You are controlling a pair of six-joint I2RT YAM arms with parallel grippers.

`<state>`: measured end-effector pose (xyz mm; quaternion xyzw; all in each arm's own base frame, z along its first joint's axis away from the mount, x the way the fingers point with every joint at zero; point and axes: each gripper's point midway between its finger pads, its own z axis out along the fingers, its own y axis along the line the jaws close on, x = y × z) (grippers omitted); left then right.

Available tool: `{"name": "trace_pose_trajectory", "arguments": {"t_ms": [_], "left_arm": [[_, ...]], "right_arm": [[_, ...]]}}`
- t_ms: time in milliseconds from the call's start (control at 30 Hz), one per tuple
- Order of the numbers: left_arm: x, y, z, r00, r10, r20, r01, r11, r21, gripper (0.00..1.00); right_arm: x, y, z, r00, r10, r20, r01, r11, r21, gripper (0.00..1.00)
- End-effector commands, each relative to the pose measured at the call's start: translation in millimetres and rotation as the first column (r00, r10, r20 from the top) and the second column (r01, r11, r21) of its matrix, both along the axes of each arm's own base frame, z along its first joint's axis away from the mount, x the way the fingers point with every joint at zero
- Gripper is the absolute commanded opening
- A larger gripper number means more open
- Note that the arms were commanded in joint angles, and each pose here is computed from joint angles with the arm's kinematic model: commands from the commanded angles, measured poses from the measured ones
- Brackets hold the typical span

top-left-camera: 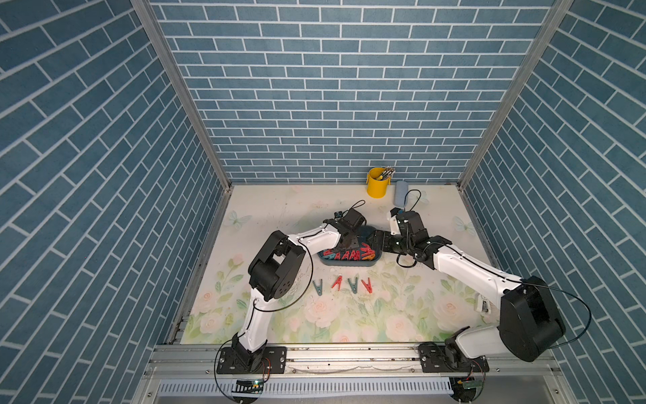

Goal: Take the clothespins out of the storage box
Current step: Pick up the clothespin from the storage box.

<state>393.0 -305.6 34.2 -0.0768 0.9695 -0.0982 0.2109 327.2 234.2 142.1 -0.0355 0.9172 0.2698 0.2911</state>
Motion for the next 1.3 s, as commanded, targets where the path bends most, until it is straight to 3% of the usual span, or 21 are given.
{"name": "trace_pose_trajectory", "arguments": {"t_ms": [0,133,200,300,333,367,467,533,600,667,867,1033,1267], "left_arm": [[0.0,2.6,-13.0,1.0,0.002,-0.024,-0.001,0.999,0.039,0.47],[-0.8,5.2,-24.4,0.999,0.006,-0.042,-0.003,0.998,0.065,0.42],[-1.7,5.8,-28.9,0.999,0.003,-0.051,0.001,0.997,0.073,0.29],[-1.4,6.8,-29.3,0.999,0.004,-0.048,0.0,0.997,0.078,0.23],[-0.6,6.8,-27.3,0.999,0.004,-0.043,-0.001,0.997,0.078,0.15],[0.3,6.5,-26.2,0.999,0.003,-0.039,0.0,0.997,0.078,0.13],[1.4,5.5,-24.0,0.999,-0.004,-0.037,0.007,0.997,0.081,0.39],[1.6,5.8,-20.2,0.999,-0.005,-0.032,0.008,0.996,0.086,0.43],[2.1,6.3,-14.5,1.0,-0.008,-0.022,0.01,0.996,0.084,0.6],[2.4,5.9,-8.3,1.0,-0.009,-0.01,0.009,0.997,0.082,0.65],[0.9,4.9,-6.0,1.0,-0.007,-0.007,0.008,0.997,0.083,0.65],[-2.2,7.1,-16.2,1.0,-0.007,-0.026,0.01,0.995,0.101,0.27],[-3.2,9.4,-24.8,0.999,-0.015,-0.037,0.019,0.992,0.122,0.31]], "right_arm": [[3.7,1.1,1.9,1.0,0.018,0.022,-0.018,1.0,-0.006,0.99],[3.7,1.1,1.6,1.0,0.018,0.021,-0.018,1.0,-0.006,0.99],[3.8,0.9,1.5,1.0,0.017,0.022,-0.017,1.0,-0.007,0.99],[4.1,0.2,0.5,1.0,0.015,0.02,-0.015,1.0,-0.009,0.99],[4.5,0.0,0.9,1.0,0.014,0.021,-0.014,1.0,-0.009,0.99],[4.5,0.2,0.4,1.0,0.014,0.02,-0.014,1.0,-0.01,0.99],[4.9,0.6,0.1,1.0,0.015,0.019,-0.015,1.0,-0.008,0.99],[5.0,0.7,-0.6,1.0,0.015,0.018,-0.015,1.0,-0.009,0.99],[5.1,0.9,-0.6,1.0,0.016,0.019,-0.016,1.0,-0.008,0.99],[5.2,0.7,-1.3,1.0,0.015,0.018,-0.015,1.0,-0.008,0.99],[5.4,1.9,-1.6,1.0,0.019,0.016,-0.018,1.0,-0.006,0.99],[5.5,1.4,-1.5,1.0,0.018,0.016,-0.018,1.0,-0.006,0.99],[5.3,0.9,-2.2,1.0,0.016,0.015,-0.016,1.0,-0.007,0.99]]}}
